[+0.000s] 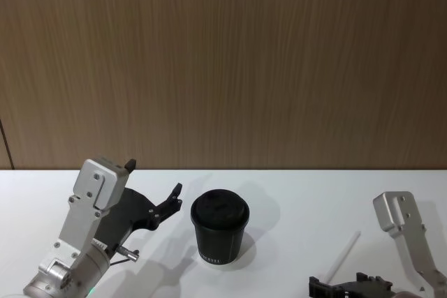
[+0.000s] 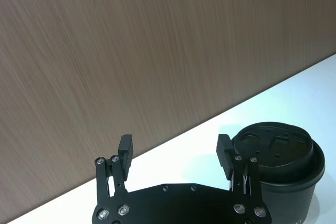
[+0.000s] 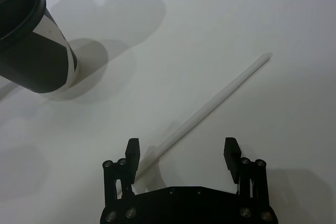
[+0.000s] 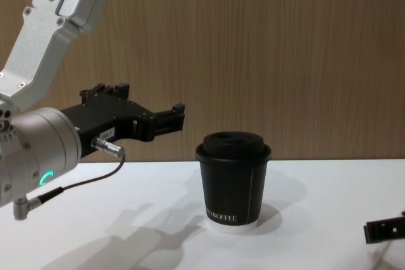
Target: Pick up the straw with one hand, pass it to the other hand, and insert it into the cup.
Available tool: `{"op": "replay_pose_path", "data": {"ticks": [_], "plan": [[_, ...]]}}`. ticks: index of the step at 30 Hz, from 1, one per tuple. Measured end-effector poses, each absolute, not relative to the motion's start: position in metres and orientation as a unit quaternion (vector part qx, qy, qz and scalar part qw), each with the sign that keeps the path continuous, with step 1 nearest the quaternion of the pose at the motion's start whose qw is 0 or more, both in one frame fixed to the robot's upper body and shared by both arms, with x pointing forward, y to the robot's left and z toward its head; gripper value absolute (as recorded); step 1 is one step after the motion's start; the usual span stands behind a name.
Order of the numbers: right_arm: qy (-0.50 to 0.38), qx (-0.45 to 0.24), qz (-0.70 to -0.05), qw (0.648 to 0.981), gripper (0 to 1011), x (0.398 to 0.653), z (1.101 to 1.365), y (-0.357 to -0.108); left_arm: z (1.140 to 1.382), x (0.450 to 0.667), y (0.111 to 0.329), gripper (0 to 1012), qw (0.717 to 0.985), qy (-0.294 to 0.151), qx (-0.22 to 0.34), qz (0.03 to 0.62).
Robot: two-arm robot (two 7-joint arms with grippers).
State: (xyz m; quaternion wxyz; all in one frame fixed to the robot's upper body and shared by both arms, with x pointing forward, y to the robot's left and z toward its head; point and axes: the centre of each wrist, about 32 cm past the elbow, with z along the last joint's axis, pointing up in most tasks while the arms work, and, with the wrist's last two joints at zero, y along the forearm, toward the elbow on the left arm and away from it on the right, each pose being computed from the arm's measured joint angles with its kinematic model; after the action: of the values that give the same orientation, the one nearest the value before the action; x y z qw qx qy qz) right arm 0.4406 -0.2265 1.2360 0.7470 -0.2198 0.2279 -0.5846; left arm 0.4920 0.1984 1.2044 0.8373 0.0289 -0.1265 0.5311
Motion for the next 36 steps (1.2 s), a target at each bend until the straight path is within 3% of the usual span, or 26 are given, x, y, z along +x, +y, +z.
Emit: {"op": "replay_pose_path", "data": {"ticks": [28, 36], "plan": [[0.234, -0.233, -0.579, 0.745, 1000, 0.4483, 1.2319, -0.2195, 1.2044, 0.4920, 0.1984, 1000, 0.837, -0.126, 0.029, 0.531], [0.235, -0.235, -0.582, 0.743, 818, 0.4488, 1.2311, -0.2192, 1.2044, 0.4920, 0.1984, 1000, 0.837, -0.126, 0.029, 0.531]]}}
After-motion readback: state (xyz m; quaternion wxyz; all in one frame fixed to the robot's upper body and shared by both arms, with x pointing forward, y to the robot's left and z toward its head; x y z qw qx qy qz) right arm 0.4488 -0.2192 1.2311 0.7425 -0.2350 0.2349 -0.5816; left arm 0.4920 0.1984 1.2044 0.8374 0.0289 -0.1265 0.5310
